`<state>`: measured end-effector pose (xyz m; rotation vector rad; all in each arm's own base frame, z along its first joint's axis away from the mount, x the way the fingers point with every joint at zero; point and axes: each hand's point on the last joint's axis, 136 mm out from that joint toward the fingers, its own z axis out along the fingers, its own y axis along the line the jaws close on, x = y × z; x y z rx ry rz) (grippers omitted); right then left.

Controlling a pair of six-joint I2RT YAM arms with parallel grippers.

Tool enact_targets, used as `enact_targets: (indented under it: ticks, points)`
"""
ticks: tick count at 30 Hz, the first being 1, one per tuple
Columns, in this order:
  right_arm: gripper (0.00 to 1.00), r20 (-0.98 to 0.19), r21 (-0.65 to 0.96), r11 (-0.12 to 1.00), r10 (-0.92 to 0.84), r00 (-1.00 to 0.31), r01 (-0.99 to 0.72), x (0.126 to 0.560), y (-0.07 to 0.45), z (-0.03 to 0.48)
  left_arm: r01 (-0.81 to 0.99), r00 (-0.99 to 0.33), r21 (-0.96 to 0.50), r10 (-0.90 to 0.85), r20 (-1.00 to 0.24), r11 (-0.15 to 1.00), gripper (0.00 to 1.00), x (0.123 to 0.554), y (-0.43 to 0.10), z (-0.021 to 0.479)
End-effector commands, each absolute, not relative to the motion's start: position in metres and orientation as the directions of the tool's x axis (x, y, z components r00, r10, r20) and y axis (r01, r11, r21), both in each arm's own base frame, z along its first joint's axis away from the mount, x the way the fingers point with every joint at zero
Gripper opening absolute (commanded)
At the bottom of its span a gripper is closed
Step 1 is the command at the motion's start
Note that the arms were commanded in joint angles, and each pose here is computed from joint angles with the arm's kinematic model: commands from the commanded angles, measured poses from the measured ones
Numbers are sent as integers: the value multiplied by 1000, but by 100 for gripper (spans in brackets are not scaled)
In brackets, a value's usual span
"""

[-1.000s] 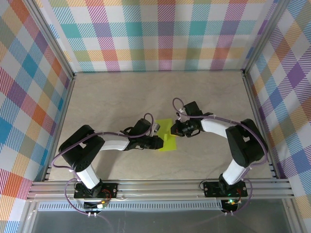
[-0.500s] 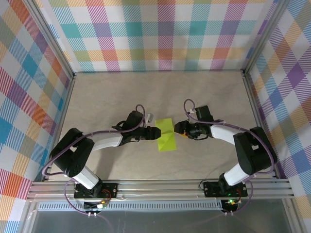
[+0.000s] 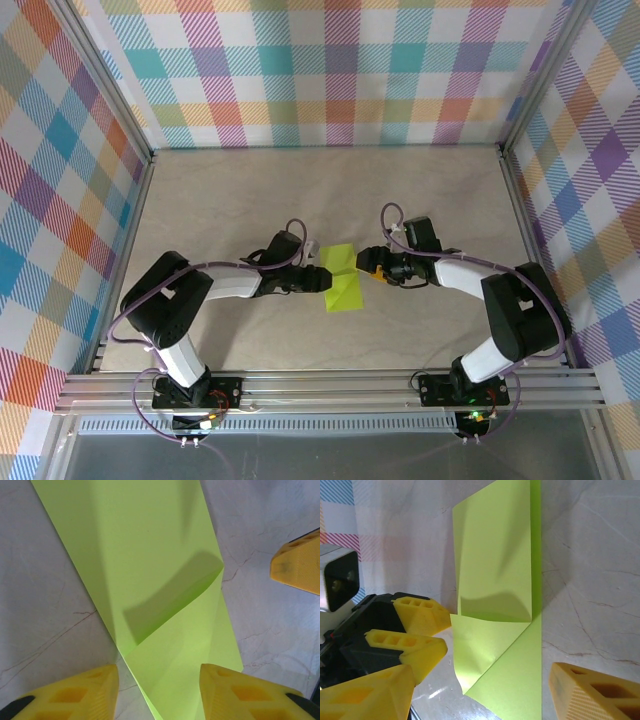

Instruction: Fold a paper plane with a square sheet of paper (fold left side to right side)

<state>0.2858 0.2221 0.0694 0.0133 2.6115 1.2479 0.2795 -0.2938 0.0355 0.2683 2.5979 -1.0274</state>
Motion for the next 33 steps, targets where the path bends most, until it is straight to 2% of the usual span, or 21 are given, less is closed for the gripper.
enact_targets:
  ticks: [1,7,15,23,33]
  points:
    - [71,-239,785,606,105,-965,-128,288,224,80,323,-916,-650,55,-398,688,42,288,-304,46]
    - [70,-232,788,603,100,-968,-126,287,225,78,327,-913,-649,52,-404,687,22,289,-304,48]
    - [69,-217,799,588,91,-972,-124,287,228,76,344,-902,-649,46,-430,679,3,289,-303,58]
    - [67,-176,853,511,94,-980,-104,285,239,77,367,-868,-667,-18,-495,649,1,290,-300,83]
    - [67,-129,899,430,88,-988,-79,290,260,72,357,-868,-674,-37,-494,647,1,287,-296,81]
